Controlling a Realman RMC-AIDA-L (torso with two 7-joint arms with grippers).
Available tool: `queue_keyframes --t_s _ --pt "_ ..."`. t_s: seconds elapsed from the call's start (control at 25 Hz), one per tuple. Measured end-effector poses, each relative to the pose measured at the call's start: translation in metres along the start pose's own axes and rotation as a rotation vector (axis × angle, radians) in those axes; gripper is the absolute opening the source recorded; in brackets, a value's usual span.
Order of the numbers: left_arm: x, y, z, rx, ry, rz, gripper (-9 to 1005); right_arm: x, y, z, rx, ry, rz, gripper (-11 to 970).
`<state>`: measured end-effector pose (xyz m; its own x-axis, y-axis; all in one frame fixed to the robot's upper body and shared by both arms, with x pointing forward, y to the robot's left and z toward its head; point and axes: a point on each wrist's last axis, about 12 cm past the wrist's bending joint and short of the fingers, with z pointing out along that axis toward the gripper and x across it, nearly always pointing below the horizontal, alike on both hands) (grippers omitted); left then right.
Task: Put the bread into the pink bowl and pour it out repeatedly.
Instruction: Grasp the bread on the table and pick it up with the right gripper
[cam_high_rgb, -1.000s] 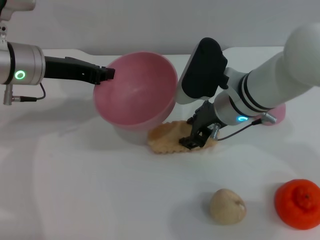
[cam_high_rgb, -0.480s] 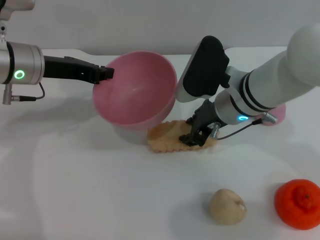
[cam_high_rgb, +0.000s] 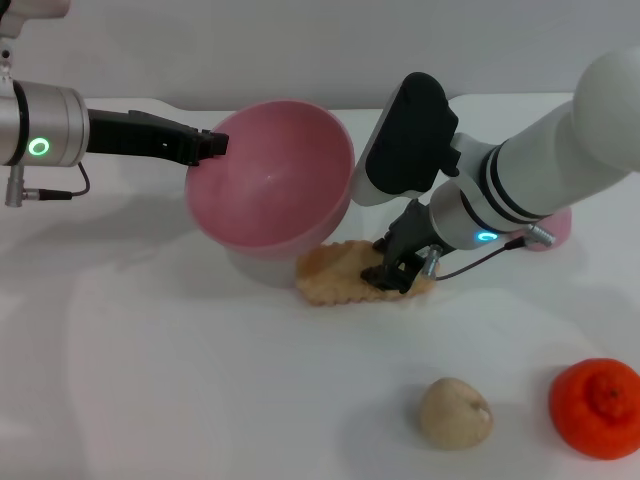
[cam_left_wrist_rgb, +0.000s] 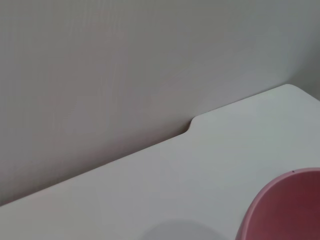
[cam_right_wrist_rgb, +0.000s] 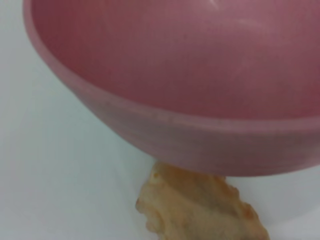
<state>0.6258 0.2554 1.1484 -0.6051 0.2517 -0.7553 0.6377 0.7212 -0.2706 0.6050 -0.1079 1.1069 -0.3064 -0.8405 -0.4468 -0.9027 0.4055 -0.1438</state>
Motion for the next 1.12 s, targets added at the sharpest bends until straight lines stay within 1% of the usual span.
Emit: queue_keyframes --t_s 0.16,0.28,1.12 --pt "0.0 0.0 0.0 0.0 0.0 0.0 160 -0.0005 0.0 -0.0001 0.0 0.001 -0.002 356" --pt "0.0003 0.0001 -0.0001 0.0 0.0 -0.001 161 -0.0003 0.0001 -0.0001 0.0 0.001 -0.002 306" --pt "0.0012 -0.0004 0.0003 0.001 0.0 -0.003 163 0.0033 -0.0009 0.0002 0.0 0.005 0.009 184"
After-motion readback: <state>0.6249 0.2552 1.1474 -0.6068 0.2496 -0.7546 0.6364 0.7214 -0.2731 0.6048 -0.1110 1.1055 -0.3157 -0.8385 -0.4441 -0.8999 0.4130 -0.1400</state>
